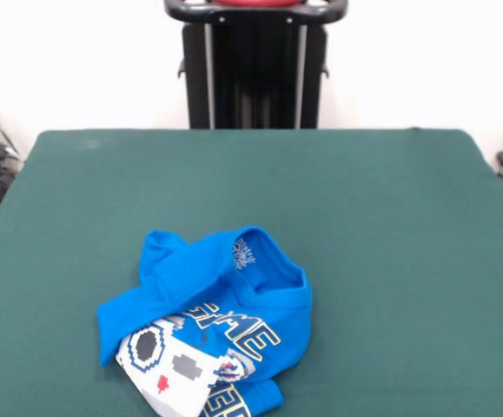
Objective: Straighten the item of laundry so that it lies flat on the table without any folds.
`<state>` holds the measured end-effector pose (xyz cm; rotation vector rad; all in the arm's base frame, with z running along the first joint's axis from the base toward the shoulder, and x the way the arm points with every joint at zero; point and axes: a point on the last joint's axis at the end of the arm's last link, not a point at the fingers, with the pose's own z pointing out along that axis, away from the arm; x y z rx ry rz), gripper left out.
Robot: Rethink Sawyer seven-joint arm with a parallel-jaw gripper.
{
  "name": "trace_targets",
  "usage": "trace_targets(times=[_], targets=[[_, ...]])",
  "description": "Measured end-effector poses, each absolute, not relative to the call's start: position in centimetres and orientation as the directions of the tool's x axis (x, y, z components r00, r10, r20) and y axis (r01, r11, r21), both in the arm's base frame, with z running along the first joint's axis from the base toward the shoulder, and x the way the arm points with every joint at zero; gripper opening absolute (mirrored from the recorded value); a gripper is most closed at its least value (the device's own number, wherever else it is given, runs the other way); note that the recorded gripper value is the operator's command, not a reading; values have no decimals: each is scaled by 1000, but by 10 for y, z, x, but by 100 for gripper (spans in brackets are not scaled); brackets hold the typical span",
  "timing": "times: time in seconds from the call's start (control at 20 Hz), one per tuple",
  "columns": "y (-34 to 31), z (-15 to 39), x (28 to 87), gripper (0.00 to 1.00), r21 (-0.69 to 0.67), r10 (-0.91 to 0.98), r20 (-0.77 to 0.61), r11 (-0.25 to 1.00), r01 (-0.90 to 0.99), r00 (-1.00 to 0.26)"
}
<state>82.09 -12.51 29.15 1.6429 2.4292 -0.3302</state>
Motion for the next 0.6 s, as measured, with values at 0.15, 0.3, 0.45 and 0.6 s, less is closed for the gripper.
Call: trace_targets(times=[0.15, 0.3, 0.45, 0.6], targets=[[-125, 239, 831, 0, -78, 884, -270, 376, 923, -382], [-123, 210, 834, 0, -86, 884, -257, 382, 920, -391], [-118, 164, 834, 0, -107, 884, -231, 392, 914, -406], [-113, 127, 830, 0, -124, 884, -209, 400, 908, -418]])
